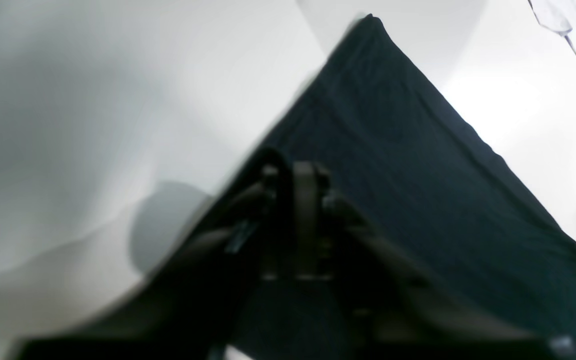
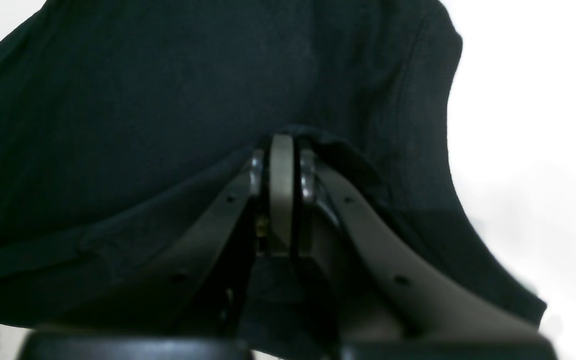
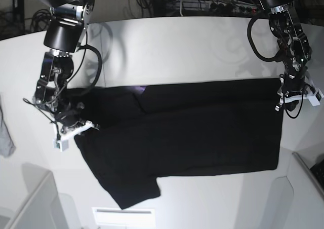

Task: Fold the T-shirt properly
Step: 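Lay the held shoulder edge down and release both grippers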

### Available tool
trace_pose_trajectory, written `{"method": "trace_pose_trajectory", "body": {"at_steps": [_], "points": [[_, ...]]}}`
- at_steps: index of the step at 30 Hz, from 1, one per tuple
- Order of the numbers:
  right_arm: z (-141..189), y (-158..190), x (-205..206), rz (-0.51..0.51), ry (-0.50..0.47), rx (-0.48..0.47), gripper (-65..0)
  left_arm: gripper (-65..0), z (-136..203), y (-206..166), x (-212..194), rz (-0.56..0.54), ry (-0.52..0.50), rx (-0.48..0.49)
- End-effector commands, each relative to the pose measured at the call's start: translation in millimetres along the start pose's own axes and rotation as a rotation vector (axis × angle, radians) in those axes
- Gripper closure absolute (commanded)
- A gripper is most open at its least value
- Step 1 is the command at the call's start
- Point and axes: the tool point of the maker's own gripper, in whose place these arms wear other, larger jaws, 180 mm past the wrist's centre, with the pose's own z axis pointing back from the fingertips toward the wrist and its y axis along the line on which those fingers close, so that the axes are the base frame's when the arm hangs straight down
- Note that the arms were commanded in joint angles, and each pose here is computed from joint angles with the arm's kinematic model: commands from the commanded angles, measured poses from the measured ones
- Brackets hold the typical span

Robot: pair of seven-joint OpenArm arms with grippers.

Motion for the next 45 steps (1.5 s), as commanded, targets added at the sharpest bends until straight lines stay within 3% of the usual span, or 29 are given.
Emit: {"method": "trace_pose_trajectory", "body": {"at_steps": [1, 3, 6, 8, 11, 14, 18, 21, 31, 36, 40, 45], "points": [[4.4, 3.1, 21.9, 0.007, -0.059, 0.01, -5.1, -17.4, 1.2, -7.0, 19.8, -0.009, -0.057, -0.023], [5.9, 1.8, 23.7, 0.005, -0.068, 0.007, -20.0, -26.5, 1.7, -8.5, 22.0, -0.011, -0.062, -0.027], [9.7, 3.0, 28.8, 0.008, -0.088, 0.009, -33.6, -39.7, 2.3, -9.7, 23.1, -0.012, -0.066, -0.03], [17.2, 3.1, 28.5, 0.022, -0.106, 0.004, -33.3, -45.3, 5.6, -12.6, 26.6, -0.017, -0.077, -0.038], [41.8, 5.7, 38.2, 0.047, -0.197, -0.014, -31.1, -46.4, 20.6, -17.4, 28.8, -0.043, -0.092, -0.062], [70.9, -3.0, 29.1, -0.017, -0.25, -0.086, -32.1, -46.4, 39.4, -7.7, 25.7, -0.072, -0.099, -0.052], [100.7, -6.1, 1.7, -0.09, -0.274, -0.132, -36.5, -46.4, 57.0, 37.0, 17.3, 0.002, -0.105, 0.054], [109.0, -16.4, -24.5, -0.186, -0.269, -0.167, -41.6, -46.4, 61.2, 54.7, 8.0, 0.027, -0.098, 0.068], [97.5, -37.9, -78.0, -0.283, -0.15, -0.219, -44.7, -46.4, 35.6, 72.8, -27.3, 0.062, -0.005, 0.083], [88.4, -40.9, -76.3, -0.364, -0.211, -0.172, -44.4, -46.4, 22.0, 74.3, -34.1, 0.099, 0.016, 0.092], [77.7, -48.0, -74.8, -0.401, -0.203, -0.147, -44.0, -46.4, 14.6, 67.0, -38.5, 0.107, 0.03, 0.077], [60.6, -55.7, -79.3, -0.427, -0.165, -0.152, -44.0, -46.4, 1.8, 50.8, -50.6, 0.041, 0.087, 0.036]]}}
